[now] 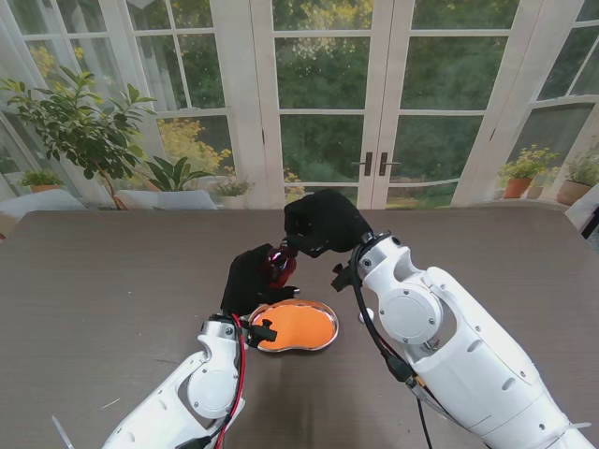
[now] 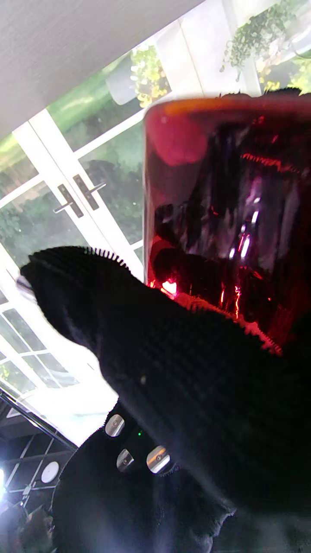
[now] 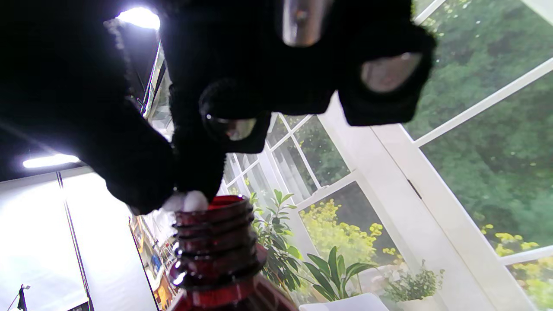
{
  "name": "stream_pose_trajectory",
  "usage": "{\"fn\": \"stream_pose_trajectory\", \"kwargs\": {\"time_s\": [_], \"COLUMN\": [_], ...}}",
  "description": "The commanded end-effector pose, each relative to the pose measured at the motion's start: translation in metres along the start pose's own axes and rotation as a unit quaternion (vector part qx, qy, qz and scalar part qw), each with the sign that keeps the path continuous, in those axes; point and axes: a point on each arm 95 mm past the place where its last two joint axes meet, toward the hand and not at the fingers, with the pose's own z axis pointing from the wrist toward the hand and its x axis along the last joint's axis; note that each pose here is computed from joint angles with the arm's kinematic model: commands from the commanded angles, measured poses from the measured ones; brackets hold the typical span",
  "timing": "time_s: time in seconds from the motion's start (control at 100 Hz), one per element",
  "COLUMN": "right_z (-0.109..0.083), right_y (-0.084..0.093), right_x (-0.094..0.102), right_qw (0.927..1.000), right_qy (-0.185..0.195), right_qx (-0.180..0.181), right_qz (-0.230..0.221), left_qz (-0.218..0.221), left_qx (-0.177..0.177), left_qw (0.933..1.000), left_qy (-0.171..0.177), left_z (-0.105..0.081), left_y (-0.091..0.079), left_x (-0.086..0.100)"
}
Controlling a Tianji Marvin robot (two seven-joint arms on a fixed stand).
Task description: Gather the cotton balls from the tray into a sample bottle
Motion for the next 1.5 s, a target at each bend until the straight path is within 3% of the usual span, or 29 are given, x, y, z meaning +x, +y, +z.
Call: {"fn": "stream_pose_trajectory", "kwargs": {"time_s": [0.0, 0.63, 1.49], "right_z": [-0.0010, -0.0043, -0.0077], "right_y": [-0.0029, -0.0033, -0.0058], "right_x": [0.0034, 0.0027, -0.0036], "right_qw": [1.0000, 0.9996, 0.9999], "right_qy": [0.001, 0.006, 0.003], "right_qx": [0.004, 0.002, 0.002], "right_qz": [0.009, 0.029, 0.012], "left_qz": [-0.009, -0.019, -0.030], "left_qx": [-0.004, -0.001, 0.006], "left_qw": [0.9999, 0.9998, 0.9994], "left_qy": [0.001, 0.008, 0.014], "left_z": [0.0003, 0.0014, 0.0022], "left_y": [0.0040, 0.0032, 0.0022], "left_x": [0.0034, 0.0054, 0.0087]}}
